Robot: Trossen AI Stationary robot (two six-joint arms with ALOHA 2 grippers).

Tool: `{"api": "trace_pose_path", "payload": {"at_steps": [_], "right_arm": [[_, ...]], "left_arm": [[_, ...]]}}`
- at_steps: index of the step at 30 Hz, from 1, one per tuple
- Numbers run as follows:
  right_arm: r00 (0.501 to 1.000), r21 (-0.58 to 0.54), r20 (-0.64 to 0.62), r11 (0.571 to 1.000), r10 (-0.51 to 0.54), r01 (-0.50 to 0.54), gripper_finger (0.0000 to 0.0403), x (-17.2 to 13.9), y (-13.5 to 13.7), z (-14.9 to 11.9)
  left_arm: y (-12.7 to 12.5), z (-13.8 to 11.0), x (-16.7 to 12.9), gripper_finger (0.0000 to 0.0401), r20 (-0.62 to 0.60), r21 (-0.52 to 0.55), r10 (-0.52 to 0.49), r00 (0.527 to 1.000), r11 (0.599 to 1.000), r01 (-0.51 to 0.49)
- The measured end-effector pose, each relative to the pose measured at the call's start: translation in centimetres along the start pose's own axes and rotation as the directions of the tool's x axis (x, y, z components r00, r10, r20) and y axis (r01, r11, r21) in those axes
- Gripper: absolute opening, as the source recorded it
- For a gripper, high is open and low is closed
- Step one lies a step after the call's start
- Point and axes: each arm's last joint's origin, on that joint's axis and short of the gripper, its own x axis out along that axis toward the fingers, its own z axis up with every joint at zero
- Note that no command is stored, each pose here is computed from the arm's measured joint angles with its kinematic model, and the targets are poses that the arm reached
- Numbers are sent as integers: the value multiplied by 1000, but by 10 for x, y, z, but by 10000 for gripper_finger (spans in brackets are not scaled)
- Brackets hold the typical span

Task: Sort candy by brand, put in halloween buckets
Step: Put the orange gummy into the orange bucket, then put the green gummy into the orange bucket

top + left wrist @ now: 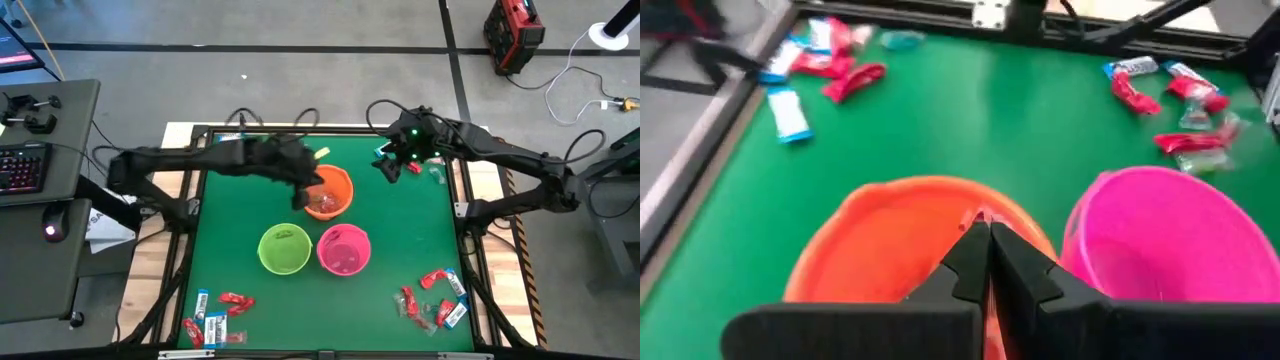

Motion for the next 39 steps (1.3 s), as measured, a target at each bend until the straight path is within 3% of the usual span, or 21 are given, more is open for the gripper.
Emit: {"api": "trace_pose_path", "payload": {"at_steps": [7, 14, 17, 20, 24, 28, 31, 35, 39], "right_arm": [[998, 98, -40, 994, -49, 53, 281, -11, -2, -9], [996, 112, -53, 991, -65, 70, 281, -12, 4, -13], [988, 159, -147, 985, -48, 71, 281, -9, 6, -24], [937, 270, -343, 963, 70, 27, 281, 1, 14, -52], [789, 383, -580, 923, 206, 41, 281, 20, 34, -110], [656, 495, -692, 859, 302, 128, 281, 35, 62, -168], [629, 599, -664, 791, 405, 124, 281, 41, 90, -195], [652, 691, -580, 719, 489, 75, 281, 40, 128, -209], [630, 639, -635, 762, 447, 104, 281, 39, 160, -216]], "left_arm": [[18, -23, 59, 27, -133, -54, 16, 991, 998, -23], [30, -21, 57, 121, -114, -96, 40, 993, 994, -51], [38, -19, 40, 166, -118, -112, 59, 991, 991, -72], [48, -17, 15, 200, -128, -138, 87, 988, 985, -105], [59, -14, -11, 223, -63, -206, 124, 990, 969, -135], [64, -14, -24, 227, 2, -261, 148, 989, 955, -142], [66, -13, -28, 227, 17, -284, 159, 987, 947, -148], [66, -13, -25, 227, 18, -291, 160, 987, 945, -148], [67, -14, -21, 227, 6, -276, 158, 987, 949, -151]]}}
